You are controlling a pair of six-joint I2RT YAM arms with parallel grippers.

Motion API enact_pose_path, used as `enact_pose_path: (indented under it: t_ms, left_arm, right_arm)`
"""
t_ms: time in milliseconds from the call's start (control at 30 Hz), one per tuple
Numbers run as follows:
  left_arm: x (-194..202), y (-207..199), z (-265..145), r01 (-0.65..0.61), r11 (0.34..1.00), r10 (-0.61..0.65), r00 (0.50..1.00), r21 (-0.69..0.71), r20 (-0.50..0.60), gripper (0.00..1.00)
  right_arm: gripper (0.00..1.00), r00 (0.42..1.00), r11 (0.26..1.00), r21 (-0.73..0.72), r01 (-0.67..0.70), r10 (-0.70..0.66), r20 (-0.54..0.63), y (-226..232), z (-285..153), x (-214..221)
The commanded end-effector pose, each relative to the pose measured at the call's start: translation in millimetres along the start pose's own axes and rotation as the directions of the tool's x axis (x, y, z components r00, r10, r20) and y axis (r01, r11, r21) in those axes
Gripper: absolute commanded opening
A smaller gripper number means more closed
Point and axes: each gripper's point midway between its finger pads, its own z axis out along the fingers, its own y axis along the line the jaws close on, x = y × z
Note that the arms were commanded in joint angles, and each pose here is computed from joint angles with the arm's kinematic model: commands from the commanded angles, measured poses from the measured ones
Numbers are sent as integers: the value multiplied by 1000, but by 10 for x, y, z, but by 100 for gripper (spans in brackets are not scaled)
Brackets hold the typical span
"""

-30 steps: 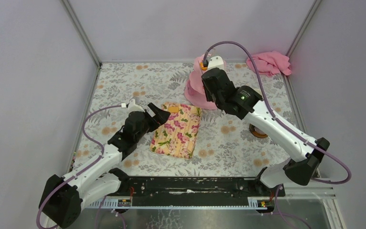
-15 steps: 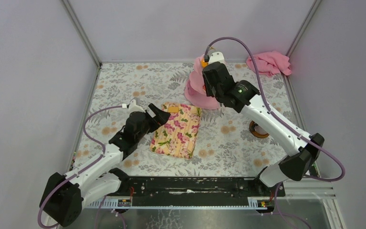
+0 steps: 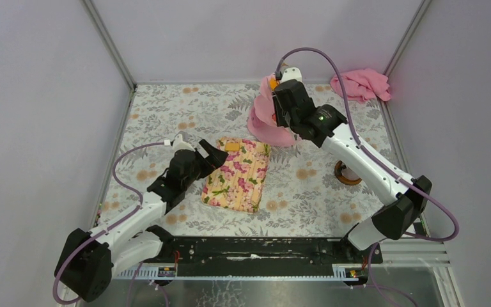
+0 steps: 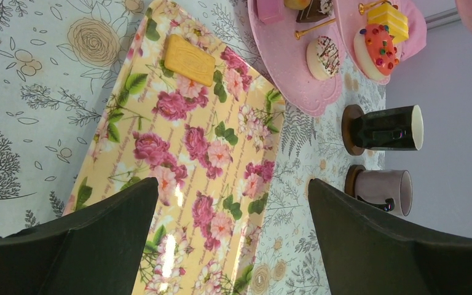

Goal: Serve the afternoon tea
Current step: Place the desert on the desert table.

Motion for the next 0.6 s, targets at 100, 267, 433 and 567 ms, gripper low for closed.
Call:
enact_pose_path:
  t_ms: [100,267,433,567]
  left_arm:
    - [-59,-72,34,13,999,-14,1000,42,24,100]
    - [-53,-68,47,14,999,-15,1000,42,22,100]
    - [-43,-72,54,15,999,-15,1000,43,17,100]
    - [-48,-74,60,15,999,-16,1000,42,18,100]
  right_arm:
    - [9,992,997,-12,-79,80,97,-20,5,-360]
    - [14,992,995,-27,-92,94,79,-20,58,-335]
    - [18,991,994,-35,-108,110,71,-34,84,-326]
    - [21,990,993,-39,-114,117,77,-41,72,-348]
